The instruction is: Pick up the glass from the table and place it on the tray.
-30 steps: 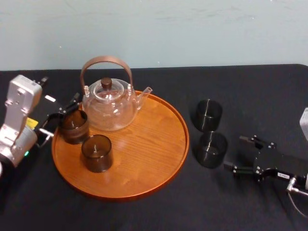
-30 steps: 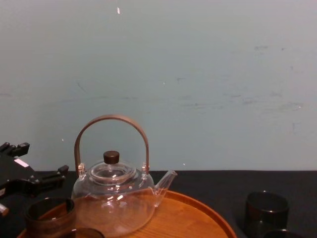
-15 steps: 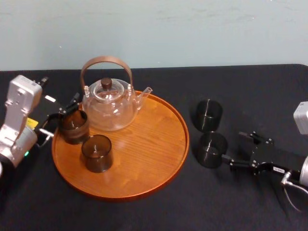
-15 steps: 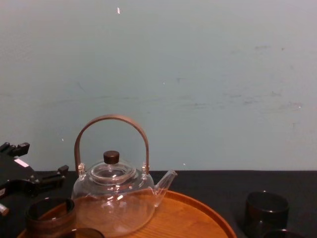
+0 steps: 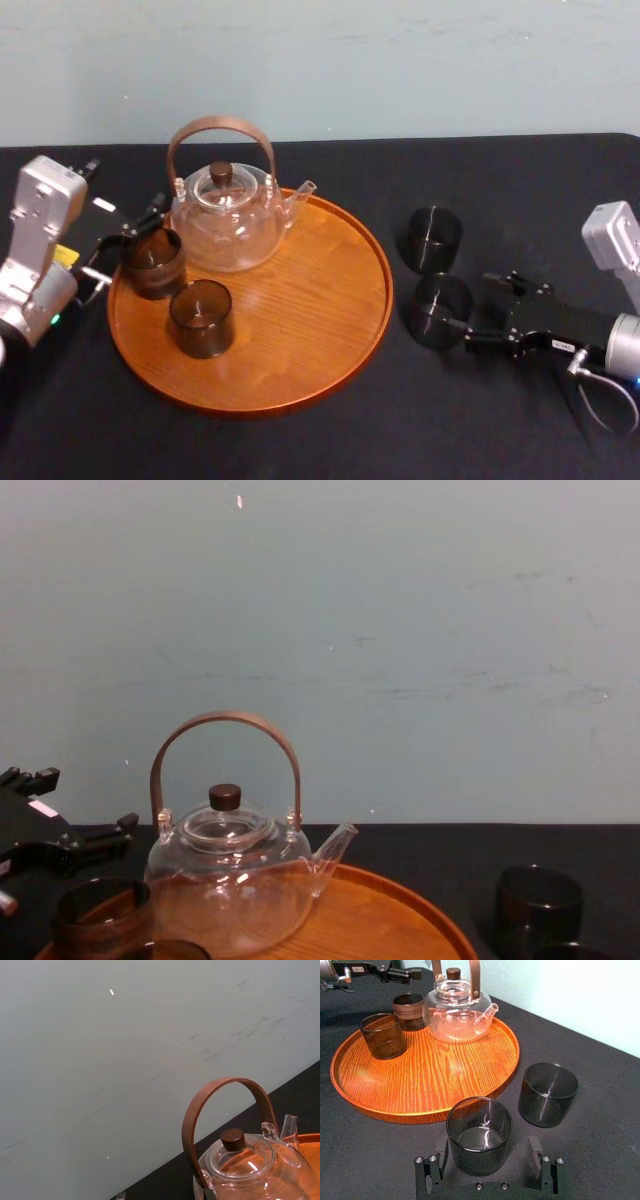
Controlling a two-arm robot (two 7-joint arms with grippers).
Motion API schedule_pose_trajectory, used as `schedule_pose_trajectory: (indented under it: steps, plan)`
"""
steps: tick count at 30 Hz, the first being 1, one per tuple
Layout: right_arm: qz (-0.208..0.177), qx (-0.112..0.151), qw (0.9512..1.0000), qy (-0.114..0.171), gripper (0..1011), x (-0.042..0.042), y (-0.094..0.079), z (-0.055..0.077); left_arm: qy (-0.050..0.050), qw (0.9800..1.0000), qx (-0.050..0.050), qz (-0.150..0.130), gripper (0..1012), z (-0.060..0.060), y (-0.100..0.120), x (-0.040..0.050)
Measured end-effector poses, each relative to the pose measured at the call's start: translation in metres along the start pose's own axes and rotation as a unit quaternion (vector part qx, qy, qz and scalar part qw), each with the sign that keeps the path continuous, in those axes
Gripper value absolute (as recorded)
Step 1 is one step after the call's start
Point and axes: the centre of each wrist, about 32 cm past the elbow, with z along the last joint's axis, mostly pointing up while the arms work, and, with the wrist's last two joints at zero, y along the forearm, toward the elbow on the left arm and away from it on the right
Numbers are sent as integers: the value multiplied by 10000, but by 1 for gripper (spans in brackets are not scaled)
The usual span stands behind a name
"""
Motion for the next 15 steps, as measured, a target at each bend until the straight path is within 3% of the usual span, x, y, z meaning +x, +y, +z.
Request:
schedule_pose_trajectory:
  steps: [15]
  plan:
    - [146,-182,9997,-42,1002,11,119,74,0,10000,0,0,1001,0,0,0]
